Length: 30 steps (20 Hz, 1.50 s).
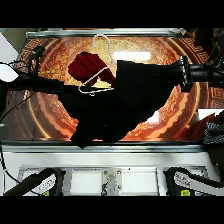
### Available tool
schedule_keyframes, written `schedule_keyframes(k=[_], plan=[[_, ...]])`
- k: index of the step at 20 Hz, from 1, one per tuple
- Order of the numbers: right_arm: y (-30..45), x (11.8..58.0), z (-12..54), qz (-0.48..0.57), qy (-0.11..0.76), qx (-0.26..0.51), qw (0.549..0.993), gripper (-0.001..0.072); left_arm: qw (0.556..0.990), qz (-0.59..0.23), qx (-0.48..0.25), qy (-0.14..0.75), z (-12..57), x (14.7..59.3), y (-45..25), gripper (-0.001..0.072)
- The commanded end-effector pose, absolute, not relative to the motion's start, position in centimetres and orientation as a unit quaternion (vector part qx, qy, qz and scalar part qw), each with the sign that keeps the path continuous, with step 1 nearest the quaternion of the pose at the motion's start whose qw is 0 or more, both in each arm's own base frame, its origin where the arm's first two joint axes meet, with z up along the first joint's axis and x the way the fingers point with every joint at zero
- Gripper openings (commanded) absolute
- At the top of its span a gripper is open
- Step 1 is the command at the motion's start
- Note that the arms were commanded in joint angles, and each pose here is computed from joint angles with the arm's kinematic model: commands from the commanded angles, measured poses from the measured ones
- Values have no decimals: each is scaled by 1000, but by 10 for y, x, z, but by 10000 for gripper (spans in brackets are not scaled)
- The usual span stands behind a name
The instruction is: Fold the clothes and pants, and hang the long-sleeved shirts on hangers.
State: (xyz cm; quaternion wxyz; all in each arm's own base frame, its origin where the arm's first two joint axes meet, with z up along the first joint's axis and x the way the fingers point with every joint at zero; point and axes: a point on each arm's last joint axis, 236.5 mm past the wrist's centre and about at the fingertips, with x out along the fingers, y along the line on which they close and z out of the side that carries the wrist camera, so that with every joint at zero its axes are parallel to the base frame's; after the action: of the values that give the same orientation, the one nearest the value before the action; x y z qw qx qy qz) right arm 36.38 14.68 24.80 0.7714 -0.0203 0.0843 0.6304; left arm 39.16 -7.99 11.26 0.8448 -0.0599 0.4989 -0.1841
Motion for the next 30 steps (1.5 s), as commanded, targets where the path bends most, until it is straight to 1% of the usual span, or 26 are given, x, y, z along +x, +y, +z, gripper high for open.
schedule_keyframes(k=[1, 6, 9, 12, 16, 18, 21, 24, 27, 30], plan=[[147, 365, 240, 626, 96, -23, 774, 10, 870, -182, -51, 456, 145, 387, -79, 16], [160, 357, 210, 631, 126, 20, 765, 10, 899, -183, -38, 395, 196, 365, -79, 16], [174, 363, 190, 612, 128, 47, 779, 10, 922, -187, -26, 337, 235, 348, -84, 16], [187, 374, 179, 586, 124, 94, 795, 10, 942, -211, -9, 261, 282, 323, -103, 15], [211, 382, 169, 571, 134, 95, 804, 10, 947, -259, 4, 189, 325, 280, -131, 16], [215, 392, 181, 556, 116, 118, 815, 10, 943, -271, -10, 193, 319, 264, -138, 15], [210, 404, 203, 536, 85, 158, 825, 10, 933, -266, -36, 239, 272, 253, -138, 15], [205, 410, 219, 519, 65, 173, 835, 10, 930, -253, -49, 262, 233, 249, -134, 16], [200, 405, 256, 516, 20, 202, 832, 11, 924, -270, -93, 253, 223, 249, -146, 16], [193, 400, 282, 496, -8, 189, 848, 10, 921, -274, -111, 253, 220, 255, -151, 16]])
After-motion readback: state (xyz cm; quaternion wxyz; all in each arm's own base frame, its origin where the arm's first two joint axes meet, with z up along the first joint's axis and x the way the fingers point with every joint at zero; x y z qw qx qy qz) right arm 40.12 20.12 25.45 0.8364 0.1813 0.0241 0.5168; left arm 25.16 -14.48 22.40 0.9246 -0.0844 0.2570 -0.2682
